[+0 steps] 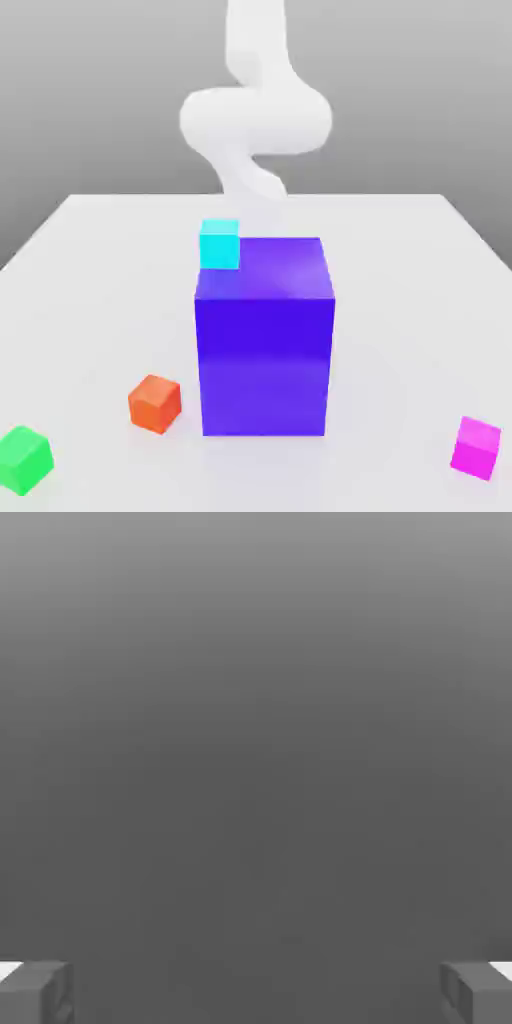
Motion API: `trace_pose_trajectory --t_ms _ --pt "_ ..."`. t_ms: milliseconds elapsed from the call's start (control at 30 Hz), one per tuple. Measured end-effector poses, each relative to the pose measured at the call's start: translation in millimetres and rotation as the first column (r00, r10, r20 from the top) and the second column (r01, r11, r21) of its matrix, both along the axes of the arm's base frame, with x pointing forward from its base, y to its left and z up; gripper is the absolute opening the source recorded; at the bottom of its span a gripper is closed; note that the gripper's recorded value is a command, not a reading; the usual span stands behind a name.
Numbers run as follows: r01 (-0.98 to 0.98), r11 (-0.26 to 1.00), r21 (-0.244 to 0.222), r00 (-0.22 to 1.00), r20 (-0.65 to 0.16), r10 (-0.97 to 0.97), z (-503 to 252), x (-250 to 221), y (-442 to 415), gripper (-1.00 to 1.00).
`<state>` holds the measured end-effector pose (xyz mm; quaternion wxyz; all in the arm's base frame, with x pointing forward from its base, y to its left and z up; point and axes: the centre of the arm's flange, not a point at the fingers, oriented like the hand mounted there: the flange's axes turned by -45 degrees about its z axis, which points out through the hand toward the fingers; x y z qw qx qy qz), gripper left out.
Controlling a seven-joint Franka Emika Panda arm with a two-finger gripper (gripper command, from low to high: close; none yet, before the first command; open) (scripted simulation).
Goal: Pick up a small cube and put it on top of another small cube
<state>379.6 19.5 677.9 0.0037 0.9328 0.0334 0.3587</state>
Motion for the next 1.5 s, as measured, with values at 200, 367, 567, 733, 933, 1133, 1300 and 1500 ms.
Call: trace_pose_trajectory --t_ms 200,367,567,733,933,1133,1300,1500 --pt "-0.19 0.978 -0.086 0.971 -0.163 0.174 -92 64 56 0.0" --pt "-0.358 0.925 -0.125 0.904 -0.296 0.309 -176 94 107 0.0" --pt "-0.562 0.817 -0.13 0.768 -0.449 0.457 -285 101 170 0.0" --pt "-0.713 0.694 -0.097 0.615 -0.562 0.554 -378 83 219 0.0" --pt "-0.837 0.547 -0.025 0.424 -0.662 0.618 -484 45 255 0.0" --pt "-0.846 0.534 -0.017 0.406 -0.669 0.622 -548 40 258 -1.0" --pt "-0.846 0.533 -0.017 0.405 -0.67 0.622 -552 40 258 -1.0" --pt "-0.83 0.557 -0.017 0.423 -0.671 0.609 -491 46 250 -1.0"
